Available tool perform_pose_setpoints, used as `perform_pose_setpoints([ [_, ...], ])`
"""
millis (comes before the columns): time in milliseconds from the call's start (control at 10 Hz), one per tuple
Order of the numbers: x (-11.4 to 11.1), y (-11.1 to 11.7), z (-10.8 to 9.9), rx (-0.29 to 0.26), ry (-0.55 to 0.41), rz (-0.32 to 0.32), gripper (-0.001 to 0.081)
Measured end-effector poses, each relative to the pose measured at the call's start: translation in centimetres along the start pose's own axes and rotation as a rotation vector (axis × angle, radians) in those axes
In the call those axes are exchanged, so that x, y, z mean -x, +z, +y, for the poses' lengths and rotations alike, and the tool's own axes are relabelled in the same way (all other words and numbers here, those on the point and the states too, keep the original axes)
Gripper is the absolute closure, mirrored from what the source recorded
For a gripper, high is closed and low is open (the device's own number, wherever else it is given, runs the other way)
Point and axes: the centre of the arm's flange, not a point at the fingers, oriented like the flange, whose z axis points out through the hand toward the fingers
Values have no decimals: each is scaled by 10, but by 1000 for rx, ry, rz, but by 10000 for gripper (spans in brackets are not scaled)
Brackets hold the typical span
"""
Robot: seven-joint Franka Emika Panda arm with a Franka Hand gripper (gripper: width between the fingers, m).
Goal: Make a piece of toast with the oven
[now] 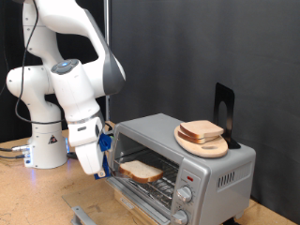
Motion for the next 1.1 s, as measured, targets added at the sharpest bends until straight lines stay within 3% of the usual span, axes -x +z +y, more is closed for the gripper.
perform_pose_setpoints([
  [700, -3, 6, -40, -8, -29, -12, 443],
  [1100, 0, 7, -39, -7, -22, -16, 443],
])
